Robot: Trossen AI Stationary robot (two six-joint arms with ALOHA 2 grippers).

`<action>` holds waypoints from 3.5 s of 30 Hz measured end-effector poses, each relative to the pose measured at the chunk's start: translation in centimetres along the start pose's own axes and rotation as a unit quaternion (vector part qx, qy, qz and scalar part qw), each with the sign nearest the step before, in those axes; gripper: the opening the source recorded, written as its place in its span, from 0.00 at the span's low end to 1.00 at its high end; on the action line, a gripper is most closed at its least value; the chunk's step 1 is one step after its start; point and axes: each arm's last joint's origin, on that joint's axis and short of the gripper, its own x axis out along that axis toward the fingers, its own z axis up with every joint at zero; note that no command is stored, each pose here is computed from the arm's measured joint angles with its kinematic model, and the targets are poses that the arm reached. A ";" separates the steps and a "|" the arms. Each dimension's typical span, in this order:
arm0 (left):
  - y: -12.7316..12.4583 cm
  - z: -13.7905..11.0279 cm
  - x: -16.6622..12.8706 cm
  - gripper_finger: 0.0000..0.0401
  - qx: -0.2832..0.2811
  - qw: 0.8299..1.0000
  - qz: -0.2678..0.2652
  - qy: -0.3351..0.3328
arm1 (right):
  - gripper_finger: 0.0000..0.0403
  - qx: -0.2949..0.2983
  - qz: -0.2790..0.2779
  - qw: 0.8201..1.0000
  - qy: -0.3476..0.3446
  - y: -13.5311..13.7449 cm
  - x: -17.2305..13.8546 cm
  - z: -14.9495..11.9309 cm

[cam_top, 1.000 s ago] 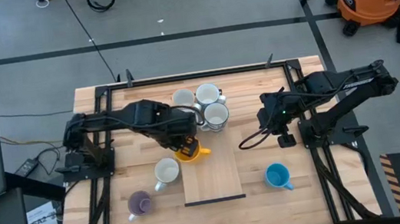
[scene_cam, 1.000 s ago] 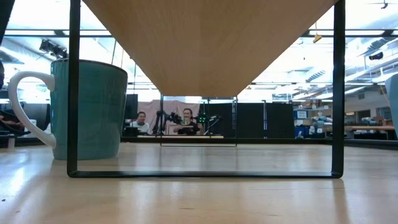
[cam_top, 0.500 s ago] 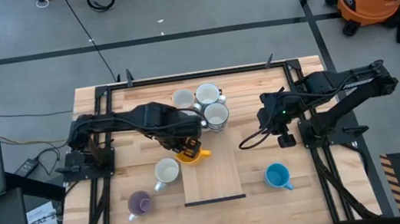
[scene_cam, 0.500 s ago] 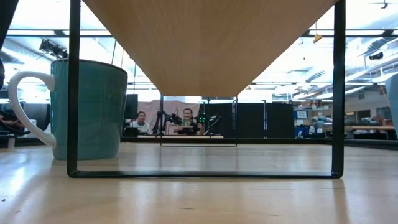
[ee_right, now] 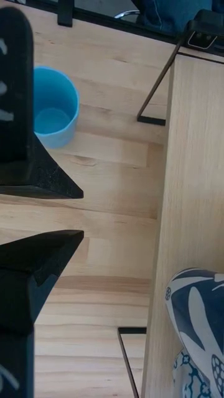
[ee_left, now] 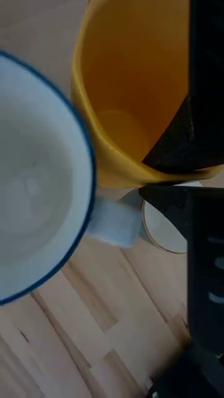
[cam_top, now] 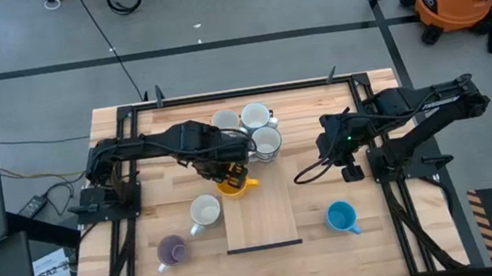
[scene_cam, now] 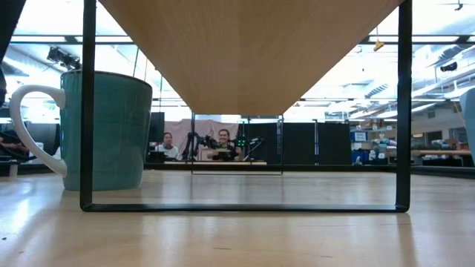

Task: Place coffee mugs
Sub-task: Put the yellow mug on the shelf, then put the light blue mug on the shelf

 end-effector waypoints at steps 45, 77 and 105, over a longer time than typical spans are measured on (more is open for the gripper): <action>0.1 0.3 0.0 0.22 0.021 1.000 0.005 -0.017 | 0.24 0.000 0.000 1.000 0.000 0.0 0.0 0.0; 3.3 -5.1 -7.4 0.30 0.233 0.966 -0.087 -0.069 | 0.24 0.000 0.000 1.000 0.000 0.0 0.0 0.0; 11.7 -10.8 3.3 0.30 0.273 0.956 -0.071 -0.081 | 0.24 0.168 0.053 0.984 0.025 4.6 -0.3 -0.8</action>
